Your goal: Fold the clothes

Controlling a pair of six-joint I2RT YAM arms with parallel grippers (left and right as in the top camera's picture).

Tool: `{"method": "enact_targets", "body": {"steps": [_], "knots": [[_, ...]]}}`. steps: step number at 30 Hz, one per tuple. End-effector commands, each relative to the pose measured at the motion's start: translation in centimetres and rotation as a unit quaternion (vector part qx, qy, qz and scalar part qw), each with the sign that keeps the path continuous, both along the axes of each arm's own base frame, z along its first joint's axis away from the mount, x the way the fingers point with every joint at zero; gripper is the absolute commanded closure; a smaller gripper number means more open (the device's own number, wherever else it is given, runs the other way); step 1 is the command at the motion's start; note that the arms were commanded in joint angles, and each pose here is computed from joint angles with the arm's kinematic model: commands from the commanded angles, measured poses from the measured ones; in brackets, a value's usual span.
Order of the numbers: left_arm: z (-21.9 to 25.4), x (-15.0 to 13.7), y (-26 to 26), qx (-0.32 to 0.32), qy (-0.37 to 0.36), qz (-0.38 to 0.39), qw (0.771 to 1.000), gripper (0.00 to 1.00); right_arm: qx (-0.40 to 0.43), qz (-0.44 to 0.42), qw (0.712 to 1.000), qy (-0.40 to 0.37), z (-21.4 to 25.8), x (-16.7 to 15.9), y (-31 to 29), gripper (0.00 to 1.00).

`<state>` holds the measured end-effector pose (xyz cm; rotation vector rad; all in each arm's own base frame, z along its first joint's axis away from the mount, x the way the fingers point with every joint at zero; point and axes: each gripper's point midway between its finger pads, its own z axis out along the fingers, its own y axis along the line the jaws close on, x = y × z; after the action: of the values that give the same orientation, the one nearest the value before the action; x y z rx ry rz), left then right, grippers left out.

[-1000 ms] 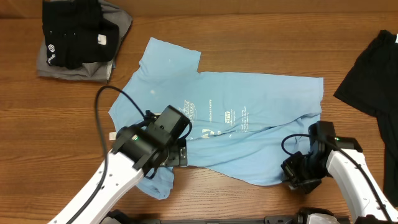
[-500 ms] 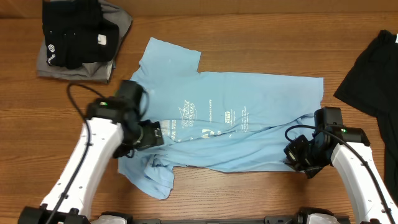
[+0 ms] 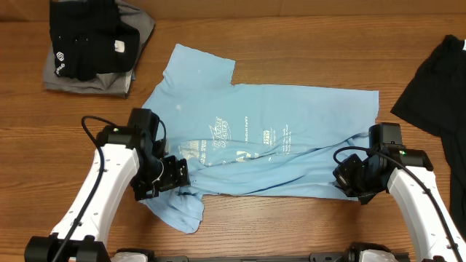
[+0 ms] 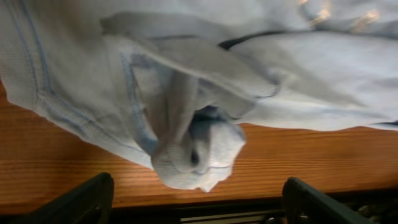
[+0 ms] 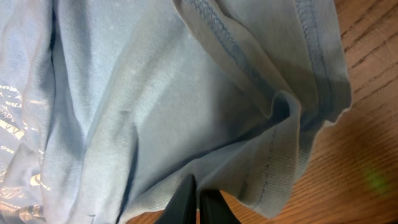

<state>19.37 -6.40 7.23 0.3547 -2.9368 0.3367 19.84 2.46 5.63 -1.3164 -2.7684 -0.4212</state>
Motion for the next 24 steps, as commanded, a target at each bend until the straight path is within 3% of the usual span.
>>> {"method": "enact_targets", "body": {"steps": [1,6,11,18,24], "knots": [[-1.1,0.0,0.9,0.013,-0.001,0.005,1.0,0.13,-0.012,0.013,1.0,-0.024,0.7,0.9,-0.4,0.95],[-1.4,1.7,1.9,0.004,-0.022,0.052,0.998,0.25,-0.012,0.014,1.0,-0.025,0.7,1.0,-0.4,0.95],[-2.3,0.9,0.8,-0.027,0.014,0.041,0.999,0.25,-0.012,0.014,0.999,-0.028,0.7,1.2,-0.5,0.94],[-4.2,0.4,0.7,-0.025,0.055,0.038,0.997,0.26,-0.013,0.014,0.999,-0.031,0.7,1.3,-0.5,0.92],[-5.5,0.6,0.9,-0.02,0.069,0.039,0.997,0.38,-0.013,0.016,0.999,-0.034,0.7,1.4,-0.5,0.92]]}}
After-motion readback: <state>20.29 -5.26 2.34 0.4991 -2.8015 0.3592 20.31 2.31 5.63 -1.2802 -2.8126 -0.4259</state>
